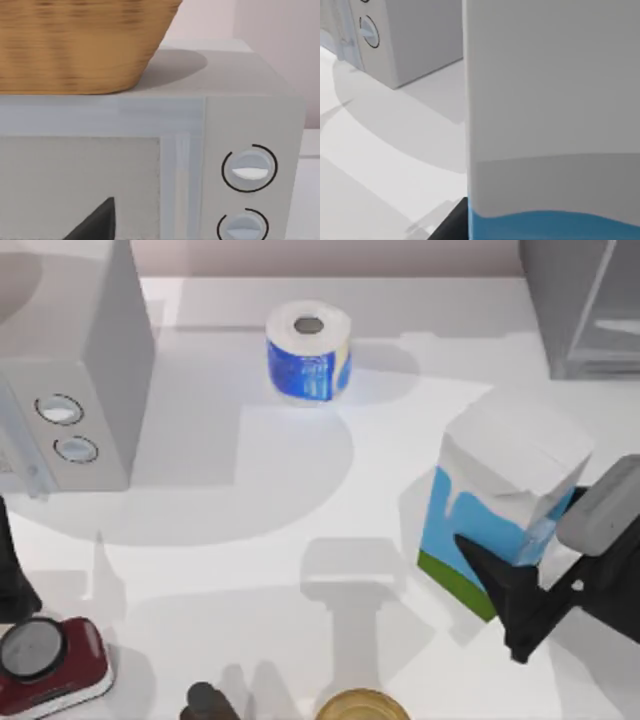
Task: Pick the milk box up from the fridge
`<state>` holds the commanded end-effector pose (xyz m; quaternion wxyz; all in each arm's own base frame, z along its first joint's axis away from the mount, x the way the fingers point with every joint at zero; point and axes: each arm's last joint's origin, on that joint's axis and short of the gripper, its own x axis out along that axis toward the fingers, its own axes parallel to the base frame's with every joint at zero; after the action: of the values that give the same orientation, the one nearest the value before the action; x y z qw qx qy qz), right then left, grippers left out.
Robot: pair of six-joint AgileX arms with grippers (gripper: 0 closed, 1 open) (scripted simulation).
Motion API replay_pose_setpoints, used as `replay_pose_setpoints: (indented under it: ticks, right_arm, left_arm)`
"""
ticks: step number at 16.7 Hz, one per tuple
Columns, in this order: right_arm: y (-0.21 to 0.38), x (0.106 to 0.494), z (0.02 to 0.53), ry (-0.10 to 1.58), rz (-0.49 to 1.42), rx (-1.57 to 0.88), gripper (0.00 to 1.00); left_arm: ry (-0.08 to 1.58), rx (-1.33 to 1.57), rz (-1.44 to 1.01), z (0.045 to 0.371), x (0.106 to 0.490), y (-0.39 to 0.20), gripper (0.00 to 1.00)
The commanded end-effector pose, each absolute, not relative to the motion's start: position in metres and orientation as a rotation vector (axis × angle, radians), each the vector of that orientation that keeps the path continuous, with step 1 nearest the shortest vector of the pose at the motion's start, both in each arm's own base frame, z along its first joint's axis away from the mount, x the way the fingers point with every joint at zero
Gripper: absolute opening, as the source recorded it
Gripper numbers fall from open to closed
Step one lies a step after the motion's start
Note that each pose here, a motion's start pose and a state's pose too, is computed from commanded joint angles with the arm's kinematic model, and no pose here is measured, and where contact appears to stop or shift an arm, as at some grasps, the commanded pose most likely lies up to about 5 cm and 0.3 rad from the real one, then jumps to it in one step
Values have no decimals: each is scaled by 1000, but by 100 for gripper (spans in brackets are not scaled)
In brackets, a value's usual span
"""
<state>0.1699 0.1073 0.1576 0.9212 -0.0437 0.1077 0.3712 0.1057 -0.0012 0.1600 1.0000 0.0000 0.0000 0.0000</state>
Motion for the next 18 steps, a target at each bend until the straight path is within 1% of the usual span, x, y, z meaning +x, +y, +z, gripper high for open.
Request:
replay_pose_setpoints:
  ticks: [6,9,12,18]
  right_arm:
    - [110,172,155,224,760,-86,0]
    - [119,182,146,231,759,-85,0]
    - [130,194,127,259,761,-94,0]
    - [143,206,117,221,763,-90,0]
  left_arm:
    - [0,0,0,160,106,-1,100]
    - [0,0,0,160,106,-1,100]
    - [0,0,0,160,106,-1,100]
    - [0,0,0,160,106,-1,100]
